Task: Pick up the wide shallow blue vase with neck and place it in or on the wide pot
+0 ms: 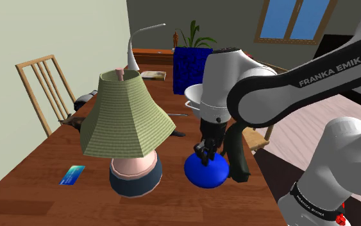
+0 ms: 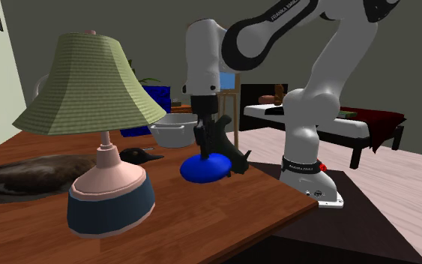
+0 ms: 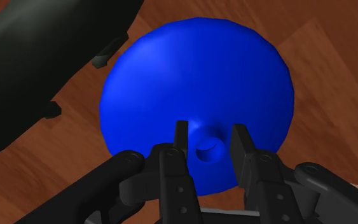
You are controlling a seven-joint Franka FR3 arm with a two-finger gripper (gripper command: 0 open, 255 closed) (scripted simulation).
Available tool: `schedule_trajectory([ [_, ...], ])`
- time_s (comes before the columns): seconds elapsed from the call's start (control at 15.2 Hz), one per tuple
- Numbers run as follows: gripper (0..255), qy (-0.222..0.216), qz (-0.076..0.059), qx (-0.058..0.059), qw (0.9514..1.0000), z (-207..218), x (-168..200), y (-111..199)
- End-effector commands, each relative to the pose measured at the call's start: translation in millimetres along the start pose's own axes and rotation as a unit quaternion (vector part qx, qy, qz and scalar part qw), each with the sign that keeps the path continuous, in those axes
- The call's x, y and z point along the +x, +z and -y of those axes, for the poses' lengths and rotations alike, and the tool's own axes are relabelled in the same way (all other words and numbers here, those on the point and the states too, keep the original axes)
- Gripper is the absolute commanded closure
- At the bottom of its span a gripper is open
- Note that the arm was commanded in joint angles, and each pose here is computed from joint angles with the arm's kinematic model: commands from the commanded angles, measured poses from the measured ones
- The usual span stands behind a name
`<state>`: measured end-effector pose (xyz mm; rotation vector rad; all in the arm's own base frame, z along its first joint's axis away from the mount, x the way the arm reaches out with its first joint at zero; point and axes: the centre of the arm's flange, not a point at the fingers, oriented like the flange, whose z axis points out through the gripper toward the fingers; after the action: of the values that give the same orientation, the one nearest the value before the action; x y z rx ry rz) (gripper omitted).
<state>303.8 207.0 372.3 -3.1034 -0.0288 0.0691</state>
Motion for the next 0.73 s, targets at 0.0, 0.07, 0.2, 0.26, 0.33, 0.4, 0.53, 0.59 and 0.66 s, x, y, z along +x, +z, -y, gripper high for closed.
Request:
schedule_trajectory([
  [0.0,255,0.0,0.0,0.0,1.0,0.0,-1.1,-10.9],
  [0.07,255,0.0,0.0,0.0,1.0,0.2,-1.4,-16.2],
  [0.2,255,0.0,0.0,0.0,1.0,0.6,-1.8,-26.8],
  [0.26,255,0.0,0.0,0.0,1.0,0.8,-2.1,-32.0],
  [0.33,255,0.0,0.0,0.0,1.0,1.0,-2.3,-37.3],
  [0.4,255,0.0,0.0,0.0,1.0,1.2,-2.5,-42.6],
  [0.53,255,0.0,0.0,0.0,1.0,1.5,-3.0,-53.1],
  [0.59,255,0.0,0.0,0.0,1.0,1.7,-3.2,-58.4],
  [0.66,255,0.0,0.0,0.0,1.0,1.9,-3.5,-63.7],
])
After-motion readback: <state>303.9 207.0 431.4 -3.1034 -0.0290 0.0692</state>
